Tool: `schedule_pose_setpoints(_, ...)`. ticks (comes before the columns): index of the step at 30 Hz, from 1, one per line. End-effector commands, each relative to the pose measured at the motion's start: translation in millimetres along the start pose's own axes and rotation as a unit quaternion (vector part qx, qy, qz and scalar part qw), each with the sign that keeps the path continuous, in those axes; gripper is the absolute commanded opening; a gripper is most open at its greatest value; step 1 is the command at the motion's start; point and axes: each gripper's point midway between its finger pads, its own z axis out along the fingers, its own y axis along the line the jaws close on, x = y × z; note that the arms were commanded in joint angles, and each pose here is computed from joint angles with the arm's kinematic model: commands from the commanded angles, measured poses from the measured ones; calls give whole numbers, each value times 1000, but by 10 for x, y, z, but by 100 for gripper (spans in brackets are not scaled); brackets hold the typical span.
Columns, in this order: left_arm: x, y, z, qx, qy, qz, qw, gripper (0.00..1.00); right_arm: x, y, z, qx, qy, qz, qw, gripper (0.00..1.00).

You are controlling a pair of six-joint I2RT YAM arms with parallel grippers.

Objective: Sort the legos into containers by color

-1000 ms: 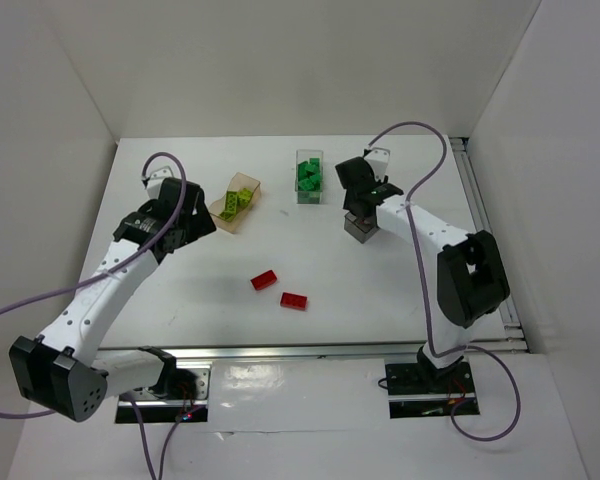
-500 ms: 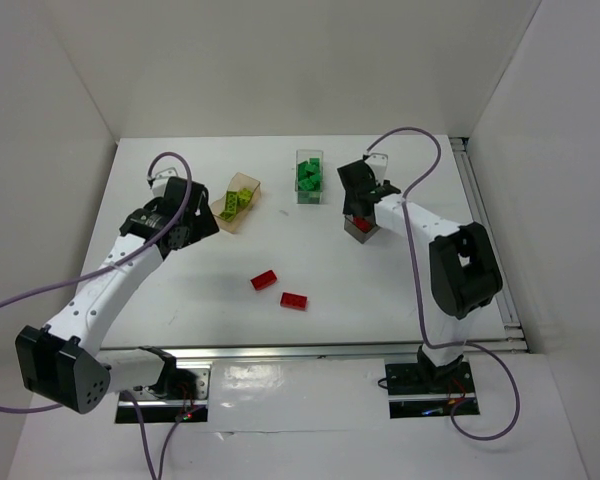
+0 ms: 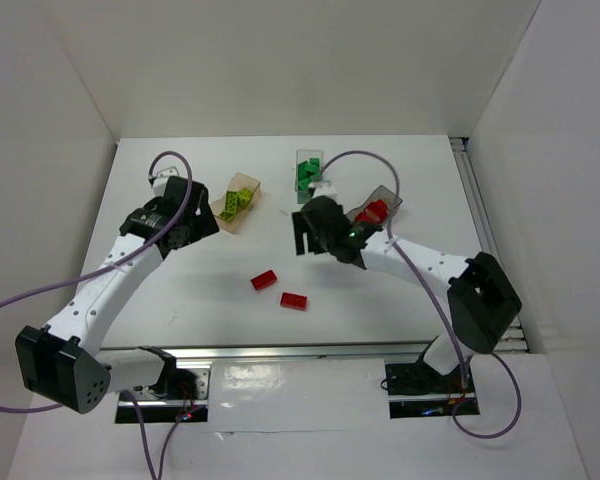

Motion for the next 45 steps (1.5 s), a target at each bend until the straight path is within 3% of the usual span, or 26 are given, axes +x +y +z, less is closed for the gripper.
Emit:
schedule_pose_setpoints(1, -236, -84, -88, 19, -33, -8, 999, 98, 629, 599, -125, -102, 75, -73, 989, 81)
schedule_pose_setpoints(4, -236, -84, -88, 19, -33, -8, 999, 98, 1109, 945, -317, -166, 116, -148, 968, 88)
schedule_pose_setpoints(7, -226, -93, -90, 22, -30, -4, 999, 98, 1382, 1028, -396, -169, 134, -204, 955, 89)
schedule_pose_setpoints(13, -210, -80, -96, 23, -30, -8, 999, 98, 1551, 1027, -403, -168, 148, -256, 940, 92)
schedule_pose_setpoints(21, -153, -63, -87, 24, -24, -6, 999, 98, 1851, 810, -172, -128, 176, -293, 931, 79)
schedule_pose_setpoints(24, -167, -60, -111, 26, -28, -8, 999, 98, 1801, 790, -140, -116, 164, -294, 934, 67)
schedule_pose_setpoints(25, -167, -60, -111, 26, -28, -8, 999, 98, 1789, 815, -134, -117, 161, -287, 937, 49)
schedule_pose_setpoints(29, -167, -60, -111, 26, -28, -8, 999, 97, 1516, 808, -167, -87, 117, -256, 956, 19)
schedule_pose_setpoints(31, -167, -60, -111, 26, -28, -8, 999, 97, 1315, 705, -148, -57, 90, -238, 966, 19)
schedule_pose_setpoints(36, -126, -60, -96, 28, -21, -6, 999, 97, 550, 54, -4, 25, 22, -69, 997, 19)
schedule_pose_setpoints(39, -144, -74, -95, 30, -25, -8, 999, 97, 128, -448, 103, 83, -7, 43, 996, 20)
schedule_pose_setpoints(45, -130, -77, -71, 28, -21, -6, 999, 97, -371, -1091, 340, 151, -32, 119, 981, 24)
